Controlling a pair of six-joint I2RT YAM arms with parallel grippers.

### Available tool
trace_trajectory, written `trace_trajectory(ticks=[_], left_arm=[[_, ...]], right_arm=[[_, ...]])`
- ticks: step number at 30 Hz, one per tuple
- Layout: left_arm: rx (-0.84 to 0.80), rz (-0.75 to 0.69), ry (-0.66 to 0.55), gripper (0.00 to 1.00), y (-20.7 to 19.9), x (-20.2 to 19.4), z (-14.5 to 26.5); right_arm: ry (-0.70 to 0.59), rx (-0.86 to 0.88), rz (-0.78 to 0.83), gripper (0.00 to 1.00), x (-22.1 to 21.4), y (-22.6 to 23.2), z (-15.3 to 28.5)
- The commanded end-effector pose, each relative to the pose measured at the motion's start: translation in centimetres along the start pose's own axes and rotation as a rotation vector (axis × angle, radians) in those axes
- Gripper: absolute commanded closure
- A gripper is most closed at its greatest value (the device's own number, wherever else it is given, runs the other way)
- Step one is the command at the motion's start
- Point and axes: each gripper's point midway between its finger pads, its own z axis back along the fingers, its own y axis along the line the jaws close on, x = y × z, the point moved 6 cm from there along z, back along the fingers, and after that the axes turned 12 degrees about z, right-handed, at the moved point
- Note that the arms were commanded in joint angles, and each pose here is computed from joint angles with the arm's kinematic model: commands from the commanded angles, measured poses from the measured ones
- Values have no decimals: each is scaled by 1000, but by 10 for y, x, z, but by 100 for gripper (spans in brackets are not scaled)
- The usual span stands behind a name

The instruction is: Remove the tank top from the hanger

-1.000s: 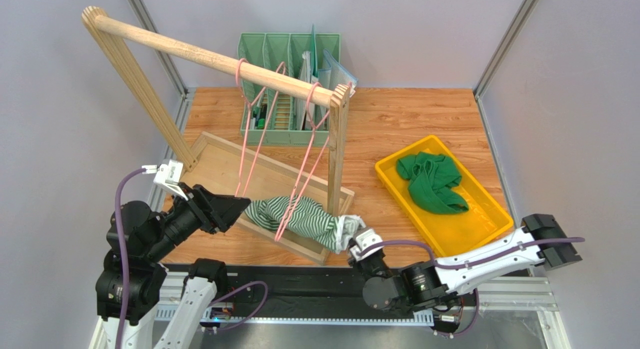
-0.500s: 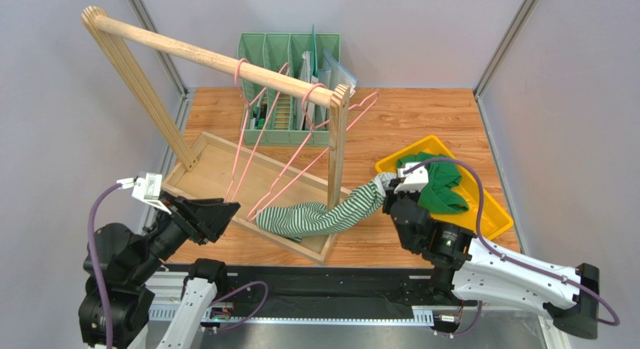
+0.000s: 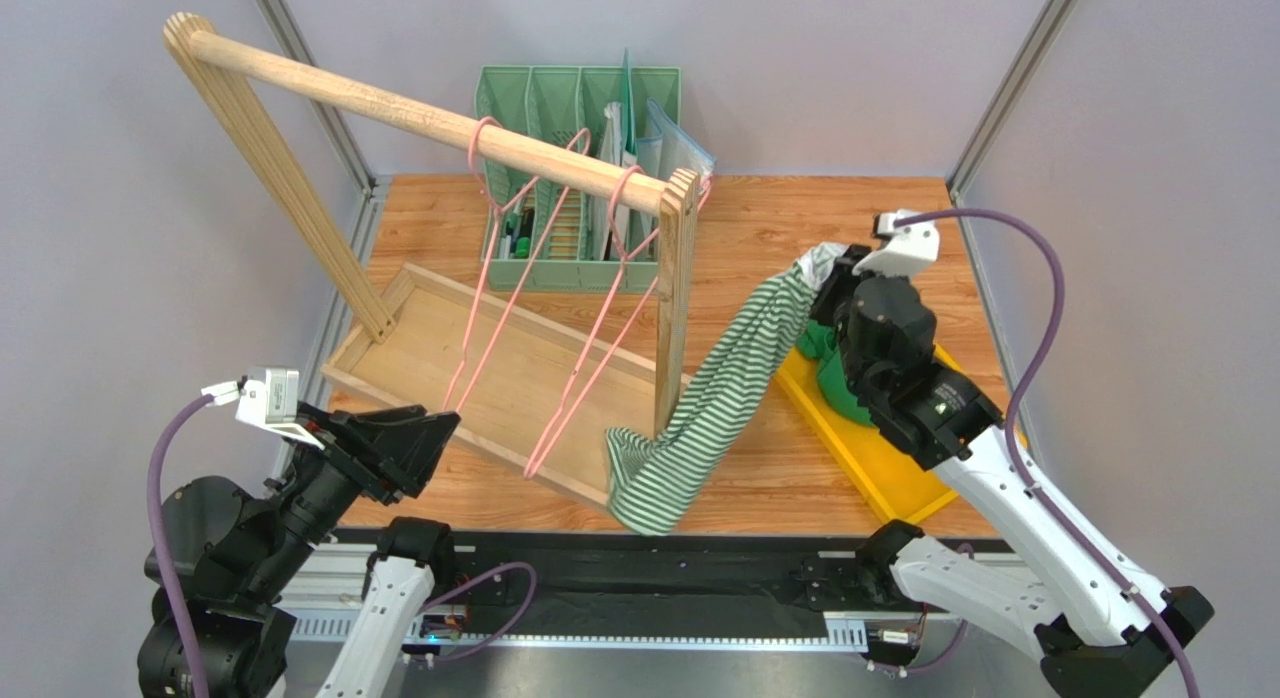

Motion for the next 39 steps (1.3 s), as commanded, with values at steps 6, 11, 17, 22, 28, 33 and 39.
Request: trace_trajectory(ticks=[6,11,17,22,28,33,39], left_arm=[[6,-43,-26,33,-3,5,6],[15,-53,-22,33,-1,5,6],[21,-51,-9,33,-1,6,2],[17,-45,0,33,-1,6,0],[12,-36,4,33,-2,6,-3],[12,-31,6,33,-1,5,-3],[16,-26,8,33,0,3,-2]], right_arm=[[-174,-66,-66,100,111,-29,-12],[-243,-115,-97,100,146,-51,-10],[-306,-230,-103,100,175,-85,-1],[-310,-323,-100,100,179,-112,7],[-297,-341,-104,100,172,-122,14],[-262,-406,-91,100,156,-133,22],[-213,-570,-72,100,134,-155,30]])
